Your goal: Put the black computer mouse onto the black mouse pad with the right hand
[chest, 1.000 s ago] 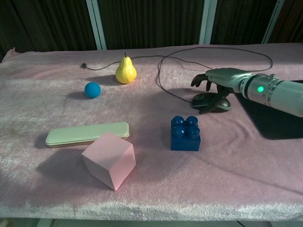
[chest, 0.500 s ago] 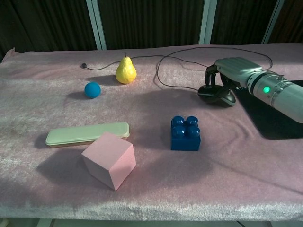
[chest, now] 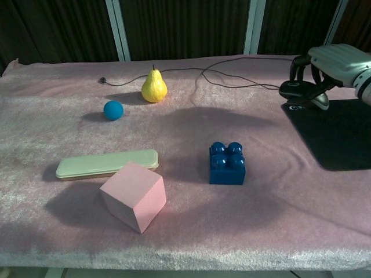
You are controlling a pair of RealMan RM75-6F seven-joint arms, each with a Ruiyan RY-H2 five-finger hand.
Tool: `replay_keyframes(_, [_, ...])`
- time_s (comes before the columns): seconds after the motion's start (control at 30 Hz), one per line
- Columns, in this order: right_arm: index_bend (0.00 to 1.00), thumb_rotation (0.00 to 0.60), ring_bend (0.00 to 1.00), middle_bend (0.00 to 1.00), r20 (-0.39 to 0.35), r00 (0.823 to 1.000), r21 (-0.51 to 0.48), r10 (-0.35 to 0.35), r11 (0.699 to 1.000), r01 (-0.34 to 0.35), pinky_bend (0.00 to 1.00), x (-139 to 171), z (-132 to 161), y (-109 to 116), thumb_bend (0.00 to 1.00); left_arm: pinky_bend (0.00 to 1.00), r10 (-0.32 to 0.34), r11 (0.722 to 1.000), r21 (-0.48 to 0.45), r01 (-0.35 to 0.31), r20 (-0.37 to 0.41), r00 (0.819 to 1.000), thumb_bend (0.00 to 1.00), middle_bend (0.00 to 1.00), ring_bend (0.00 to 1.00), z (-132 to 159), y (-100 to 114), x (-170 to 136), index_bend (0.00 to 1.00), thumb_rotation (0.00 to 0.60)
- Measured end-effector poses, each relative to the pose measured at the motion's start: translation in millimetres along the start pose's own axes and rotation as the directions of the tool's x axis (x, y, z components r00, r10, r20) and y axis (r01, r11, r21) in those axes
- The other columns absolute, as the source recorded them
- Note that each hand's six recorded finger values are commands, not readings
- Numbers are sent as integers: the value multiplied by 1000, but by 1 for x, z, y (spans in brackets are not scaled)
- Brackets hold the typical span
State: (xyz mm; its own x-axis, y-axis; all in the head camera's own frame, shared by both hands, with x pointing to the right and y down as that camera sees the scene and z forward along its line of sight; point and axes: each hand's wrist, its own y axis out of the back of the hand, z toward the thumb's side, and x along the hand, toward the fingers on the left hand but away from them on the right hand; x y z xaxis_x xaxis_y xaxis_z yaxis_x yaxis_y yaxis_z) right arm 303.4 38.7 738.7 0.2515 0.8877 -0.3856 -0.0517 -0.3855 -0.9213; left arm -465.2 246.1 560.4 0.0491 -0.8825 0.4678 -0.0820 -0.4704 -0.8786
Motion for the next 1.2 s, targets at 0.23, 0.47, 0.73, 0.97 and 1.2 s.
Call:
replay_keyframes(0.23, [846, 600, 702, 593, 87, 993, 106, 84, 990, -94, 997, 24, -49, -6, 439, 301, 3, 1000, -1, -3, 0, 1000, 386, 39, 0, 1, 1, 0, 95, 600])
replay_keyframes(0.47, [780, 600, 668, 594, 132, 976, 91, 175, 978, -188, 947, 37, -65, -26, 436, 301, -3, 1000, 3, 3, 2, 1000, 386, 40, 0, 1, -1, 2, 94, 600])
replay_keyframes(0.73, [538, 600, 441, 452, 101, 977, 88, 185, 977, -194, 766, 45, -63, -34, 433, 301, 6, 1000, -3, -6, -9, 1000, 386, 40, 0, -1, 1, 1, 94, 600])
replay_keyframes(0.97, [297, 600, 188, 230, 79, 980, 91, 181, 978, -188, 508, 54, -67, -31, 434, 301, 8, 1000, -4, -8, -9, 1000, 387, 39, 0, -1, 2, 0, 95, 600])
replay_keyframes(1.2, [59, 600, 73, 91, 49, 988, 64, 145, 987, -148, 274, 64, -68, -16, 414, 301, 6, 1000, -1, -6, -9, 1000, 386, 40, 0, 0, 1, 0, 94, 600])
